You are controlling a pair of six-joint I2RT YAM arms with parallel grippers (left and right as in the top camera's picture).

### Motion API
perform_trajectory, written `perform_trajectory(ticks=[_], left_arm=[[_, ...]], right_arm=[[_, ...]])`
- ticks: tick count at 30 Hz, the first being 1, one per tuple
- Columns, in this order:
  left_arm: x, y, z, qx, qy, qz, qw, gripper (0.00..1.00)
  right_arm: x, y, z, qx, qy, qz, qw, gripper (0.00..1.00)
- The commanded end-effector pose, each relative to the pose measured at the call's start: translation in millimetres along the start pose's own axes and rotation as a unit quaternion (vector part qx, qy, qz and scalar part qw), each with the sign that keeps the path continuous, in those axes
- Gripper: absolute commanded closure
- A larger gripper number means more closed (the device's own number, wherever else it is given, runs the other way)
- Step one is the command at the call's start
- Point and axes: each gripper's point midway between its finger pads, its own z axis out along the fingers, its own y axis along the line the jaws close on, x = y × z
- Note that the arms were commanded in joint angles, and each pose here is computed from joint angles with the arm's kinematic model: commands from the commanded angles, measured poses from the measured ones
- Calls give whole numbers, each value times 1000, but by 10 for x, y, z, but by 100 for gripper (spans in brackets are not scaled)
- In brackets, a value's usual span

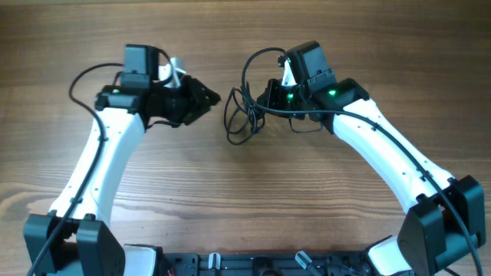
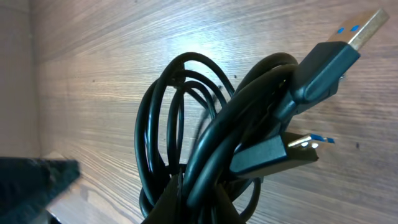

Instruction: Untangle cables

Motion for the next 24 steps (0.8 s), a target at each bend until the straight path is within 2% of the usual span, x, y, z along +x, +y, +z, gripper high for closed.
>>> perform_trajectory(ticks=[1,6,17,24], left_arm=[[169,-138,146,-1,16,-23,1000,65],[253,-313,239,14,21,-26,999,77],[264,-314,250,11,20,-41,999,83],[332,-239,289,-16,20,-43,999,81]], right_arm=[[17,218,-18,-28,2,-30,999,95],[114,291,23,-25,9,-30,999,96],[140,338,41,-25,7,-8,1000,96],[139,338,41,-25,7,-8,1000,96]])
